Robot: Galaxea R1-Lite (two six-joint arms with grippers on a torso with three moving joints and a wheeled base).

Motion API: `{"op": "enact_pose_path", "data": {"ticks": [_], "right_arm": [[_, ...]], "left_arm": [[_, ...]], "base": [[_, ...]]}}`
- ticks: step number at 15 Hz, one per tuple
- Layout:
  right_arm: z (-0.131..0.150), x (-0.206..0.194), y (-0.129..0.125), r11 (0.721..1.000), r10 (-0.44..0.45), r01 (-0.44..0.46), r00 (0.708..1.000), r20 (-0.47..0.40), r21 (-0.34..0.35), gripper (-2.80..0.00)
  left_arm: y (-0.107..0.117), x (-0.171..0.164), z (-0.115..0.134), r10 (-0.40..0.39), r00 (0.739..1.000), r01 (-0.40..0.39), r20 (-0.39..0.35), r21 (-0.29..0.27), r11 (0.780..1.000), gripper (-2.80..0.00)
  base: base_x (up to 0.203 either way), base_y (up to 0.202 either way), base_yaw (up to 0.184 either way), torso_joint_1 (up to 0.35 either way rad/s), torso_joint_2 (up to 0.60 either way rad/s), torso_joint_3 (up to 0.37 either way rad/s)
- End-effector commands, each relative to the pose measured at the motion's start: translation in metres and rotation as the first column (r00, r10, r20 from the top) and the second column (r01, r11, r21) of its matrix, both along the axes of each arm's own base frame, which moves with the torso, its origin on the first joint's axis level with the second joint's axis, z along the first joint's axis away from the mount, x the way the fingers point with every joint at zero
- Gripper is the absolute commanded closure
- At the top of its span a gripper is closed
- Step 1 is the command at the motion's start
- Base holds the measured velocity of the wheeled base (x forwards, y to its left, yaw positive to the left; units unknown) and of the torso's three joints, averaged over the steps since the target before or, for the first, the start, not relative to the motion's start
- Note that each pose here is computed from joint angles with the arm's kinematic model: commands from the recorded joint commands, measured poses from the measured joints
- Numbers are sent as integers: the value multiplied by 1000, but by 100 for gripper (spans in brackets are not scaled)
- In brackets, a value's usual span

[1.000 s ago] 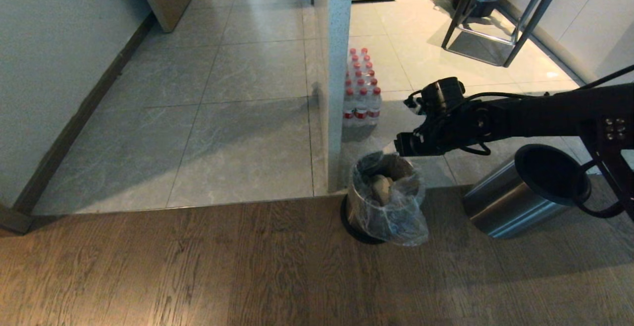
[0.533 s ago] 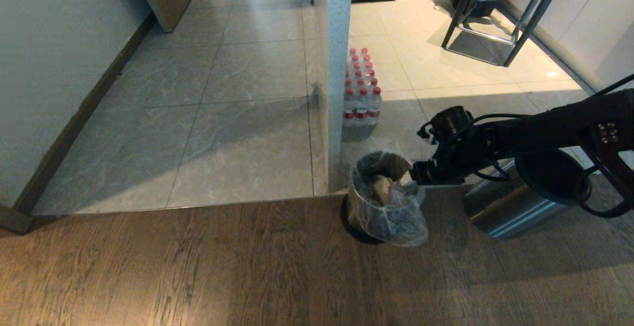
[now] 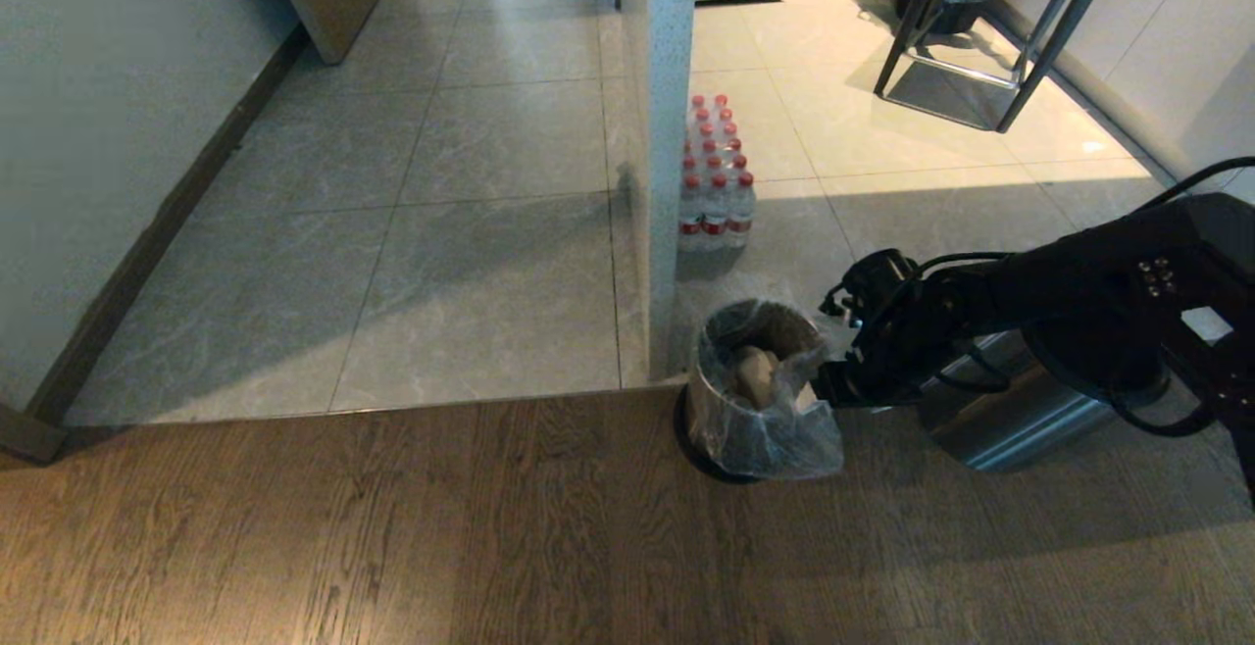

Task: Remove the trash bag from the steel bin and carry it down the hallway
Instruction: Pick up the trash bag

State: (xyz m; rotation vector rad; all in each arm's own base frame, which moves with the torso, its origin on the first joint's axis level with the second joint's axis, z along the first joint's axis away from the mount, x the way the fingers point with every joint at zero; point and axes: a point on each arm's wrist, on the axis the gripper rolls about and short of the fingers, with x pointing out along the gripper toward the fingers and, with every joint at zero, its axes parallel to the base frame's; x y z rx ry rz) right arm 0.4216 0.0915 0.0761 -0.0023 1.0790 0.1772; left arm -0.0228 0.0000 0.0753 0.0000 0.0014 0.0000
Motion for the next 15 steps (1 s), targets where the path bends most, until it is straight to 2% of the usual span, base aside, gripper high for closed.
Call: {"op": "enact_pose_path", "data": {"ticks": [1,4,6,7,12,15], "right_arm": [[-8,6,3,1000,1,-1,1000,-6,3,-280],[-6,20,18,999,16,-17,999,37,39,-280],[0,28,27,991,53,-61,997,64,118,-280],[0,31,31,988,67,-76,995,72,135,-280],[-12,46,54,983,97,-113,989,110,147,-280],[-21,53,70,975,88,-120,981,174,186,-280]], "left_arm": [[0,0,0,0,1000,0,0,0,1000,0],[0,0,0,0,1000,0,0,0,1000,0],[0,0,0,0,1000,0,0,0,1000,0],[0,0,0,0,1000,0,0,0,1000,0],[0,0,0,0,1000,0,1,0,1000,0],[0,0,0,0,1000,0,0,0,1000,0]], "base": [[0,0,0,0,0,0],[0,0,0,0,0,0],[0,0,0,0,0,0],[0,0,0,0,0,0],[0,0,0,0,0,0],[0,0,0,0,0,0]]}}
